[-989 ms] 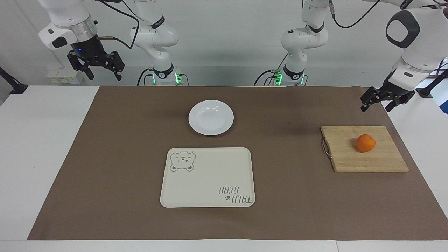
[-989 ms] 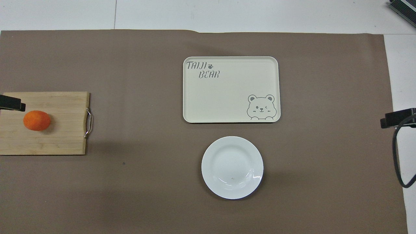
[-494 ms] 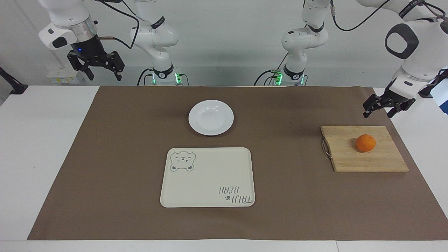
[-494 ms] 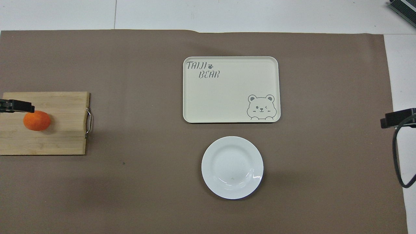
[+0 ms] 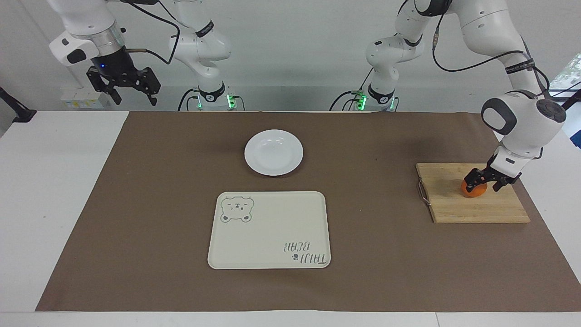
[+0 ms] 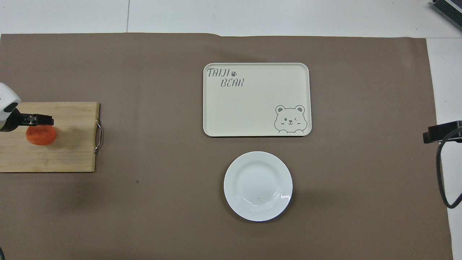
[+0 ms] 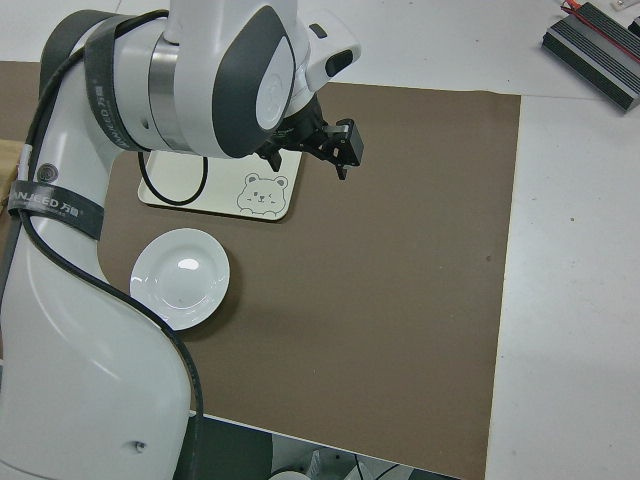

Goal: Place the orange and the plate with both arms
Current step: 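Lower the left gripper onto the orange and close on it, then carry the orange with the left gripper over the white plate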

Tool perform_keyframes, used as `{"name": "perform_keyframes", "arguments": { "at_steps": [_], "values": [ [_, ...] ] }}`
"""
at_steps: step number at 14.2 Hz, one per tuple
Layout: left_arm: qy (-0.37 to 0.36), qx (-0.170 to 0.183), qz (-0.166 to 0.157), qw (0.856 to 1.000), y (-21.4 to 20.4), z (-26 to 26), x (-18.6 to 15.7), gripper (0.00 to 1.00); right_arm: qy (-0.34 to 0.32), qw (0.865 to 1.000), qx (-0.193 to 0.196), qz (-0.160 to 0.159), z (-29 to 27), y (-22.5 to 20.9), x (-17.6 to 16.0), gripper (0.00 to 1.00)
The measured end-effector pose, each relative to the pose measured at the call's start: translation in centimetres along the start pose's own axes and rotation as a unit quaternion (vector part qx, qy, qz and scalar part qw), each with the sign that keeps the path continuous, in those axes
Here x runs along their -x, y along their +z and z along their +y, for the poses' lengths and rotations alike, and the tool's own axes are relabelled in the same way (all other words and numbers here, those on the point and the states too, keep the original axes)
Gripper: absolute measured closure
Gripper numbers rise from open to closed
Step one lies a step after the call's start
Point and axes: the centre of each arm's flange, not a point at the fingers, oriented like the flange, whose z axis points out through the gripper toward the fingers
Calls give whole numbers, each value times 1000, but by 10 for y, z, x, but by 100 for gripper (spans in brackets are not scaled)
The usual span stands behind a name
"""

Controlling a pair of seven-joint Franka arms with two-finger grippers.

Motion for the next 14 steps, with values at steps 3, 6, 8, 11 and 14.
{"name": "perform_keyframes", "arguments": {
  "at_steps": [3, 6, 8, 11, 14],
  "values": [
    [-3, 3, -11, 1000, 19, -1, 8, 0, 0, 1000, 0, -1, 0, 1, 0, 0],
    [-4, 6, -23, 1000, 29, 0, 18, 0, 0, 1000, 0, -2, 0, 2, 0, 0],
    [-8, 7, -24, 1000, 29, -3, 21, 3, 0, 1000, 0, -2, 0, 2, 0, 0],
    [-19, 5, -23, 1000, 26, -17, 26, 20, 0, 1000, 0, -2, 0, 2, 0, 0],
    [-12, 7, -20, 1000, 16, -8, 23, 20, 0, 1000, 0, -2, 0, 1, 1, 0]
  ]
}}
